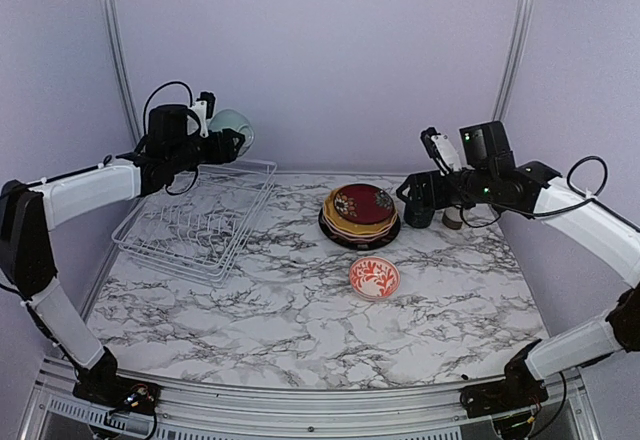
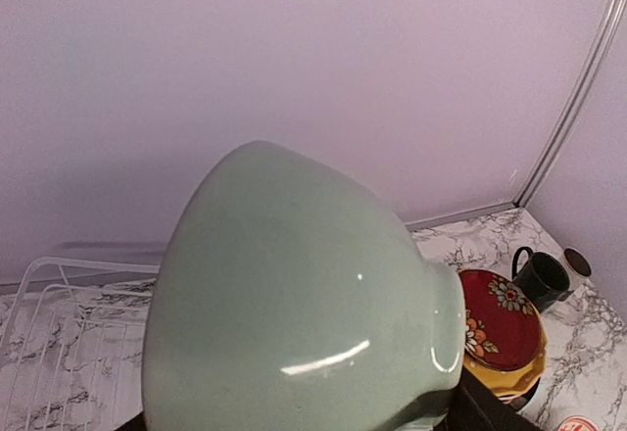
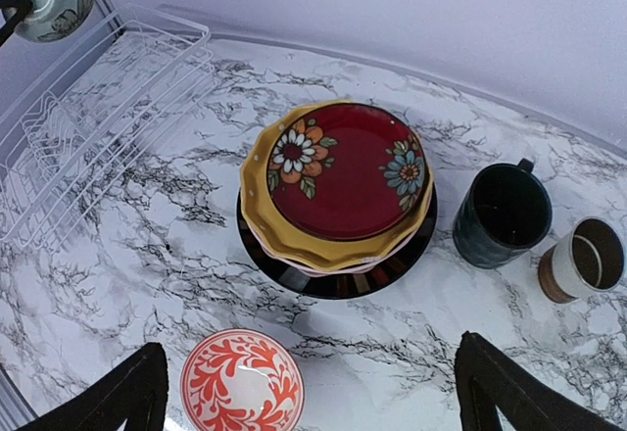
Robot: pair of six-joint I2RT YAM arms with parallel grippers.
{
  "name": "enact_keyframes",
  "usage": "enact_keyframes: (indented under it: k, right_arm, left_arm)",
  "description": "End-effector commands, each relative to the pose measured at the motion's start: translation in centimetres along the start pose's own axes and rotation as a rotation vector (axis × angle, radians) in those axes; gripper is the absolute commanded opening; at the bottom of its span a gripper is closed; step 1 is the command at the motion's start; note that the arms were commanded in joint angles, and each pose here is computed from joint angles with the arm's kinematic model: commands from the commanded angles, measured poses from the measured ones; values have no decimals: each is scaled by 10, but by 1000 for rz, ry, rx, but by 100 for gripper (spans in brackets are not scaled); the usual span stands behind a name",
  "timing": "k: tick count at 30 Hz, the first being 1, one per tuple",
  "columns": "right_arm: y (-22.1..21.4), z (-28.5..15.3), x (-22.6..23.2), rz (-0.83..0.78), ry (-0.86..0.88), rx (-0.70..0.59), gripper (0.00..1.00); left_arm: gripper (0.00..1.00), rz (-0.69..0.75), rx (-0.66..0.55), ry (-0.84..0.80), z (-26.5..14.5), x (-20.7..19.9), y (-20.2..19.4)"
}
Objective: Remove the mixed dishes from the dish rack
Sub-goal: Pass from the left arm to the right
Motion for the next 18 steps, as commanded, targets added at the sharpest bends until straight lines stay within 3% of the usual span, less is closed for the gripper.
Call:
enact_keyframes:
  k: [1,10,18]
  right_arm:
    - [19,-19,-3,3,-41,-64,98]
    - [14,-28,8,48,106,-60,98]
    - [26,-53,16,-6,195,-121,98]
  left_arm:
    - [58,195,-160,-9,-36,-41,17]
    - [58,589,-279,17,-99,-117,-31]
    - [60,1034,-357,82,-142,-163,-104]
Point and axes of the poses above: each gripper's point midway between its finger pads, its own z axis out along the fingers, its own x axis along the line the jaws close on, y = z × x, the point moved 10 cm from there along -z, back along the fingers, and after that the axes turned 10 degrees about -z, right-handed, at the moved point
